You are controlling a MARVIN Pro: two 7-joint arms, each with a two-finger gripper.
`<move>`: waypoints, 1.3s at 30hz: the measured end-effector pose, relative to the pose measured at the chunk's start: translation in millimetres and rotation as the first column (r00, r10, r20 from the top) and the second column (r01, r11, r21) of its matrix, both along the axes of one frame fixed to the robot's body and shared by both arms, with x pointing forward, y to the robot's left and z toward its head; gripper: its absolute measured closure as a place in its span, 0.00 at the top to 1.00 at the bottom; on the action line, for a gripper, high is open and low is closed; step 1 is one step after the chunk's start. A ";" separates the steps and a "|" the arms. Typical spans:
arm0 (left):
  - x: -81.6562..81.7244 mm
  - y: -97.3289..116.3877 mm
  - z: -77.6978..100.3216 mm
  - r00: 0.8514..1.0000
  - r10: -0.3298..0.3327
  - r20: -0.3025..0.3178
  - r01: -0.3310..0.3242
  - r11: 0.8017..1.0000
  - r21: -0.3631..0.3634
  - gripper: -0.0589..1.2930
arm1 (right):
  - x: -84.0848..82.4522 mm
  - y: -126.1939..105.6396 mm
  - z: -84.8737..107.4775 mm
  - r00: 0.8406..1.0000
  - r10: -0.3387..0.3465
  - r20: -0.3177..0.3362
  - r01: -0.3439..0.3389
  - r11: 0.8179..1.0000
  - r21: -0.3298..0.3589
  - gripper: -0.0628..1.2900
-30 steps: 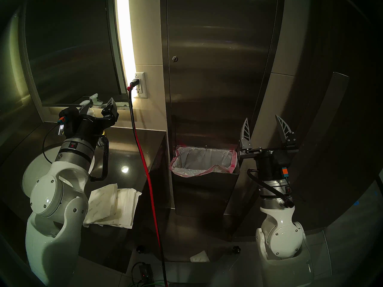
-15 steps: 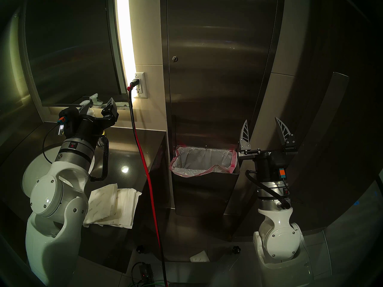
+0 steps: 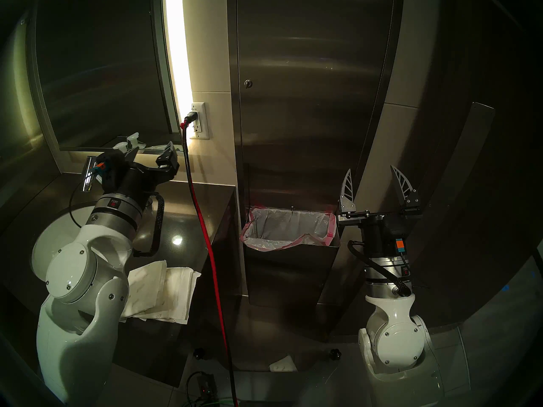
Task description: Twist key and close towel dispenser
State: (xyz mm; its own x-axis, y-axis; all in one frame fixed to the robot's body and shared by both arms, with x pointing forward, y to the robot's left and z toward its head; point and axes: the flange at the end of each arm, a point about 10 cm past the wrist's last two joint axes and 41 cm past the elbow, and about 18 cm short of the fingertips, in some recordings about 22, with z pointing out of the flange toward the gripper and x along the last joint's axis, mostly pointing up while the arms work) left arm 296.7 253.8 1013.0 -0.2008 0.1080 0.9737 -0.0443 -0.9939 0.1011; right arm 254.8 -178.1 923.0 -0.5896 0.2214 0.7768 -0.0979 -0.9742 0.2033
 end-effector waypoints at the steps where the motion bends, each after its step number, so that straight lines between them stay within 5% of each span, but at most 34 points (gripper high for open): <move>1: 1.3 -3.4 1.1 1.000 -0.015 0.000 0.015 1.000 0.006 0.98 | 0.0 0.0 0.0 1.000 0.000 0.000 0.000 1.000 0.000 0.93; 18: 19.0 -65.2 7.2 0.972 -0.234 -0.019 0.234 0.969 0.077 0.98 | 0.0 0.2 0.4 1.000 -0.001 0.004 0.001 1.000 -0.001 0.93; 39: 62.6 -53.2 32.2 0.983 -0.184 0.006 0.181 0.972 0.150 0.98 | -0.1 0.1 0.7 1.000 -0.002 0.007 0.002 1.000 -0.002 0.93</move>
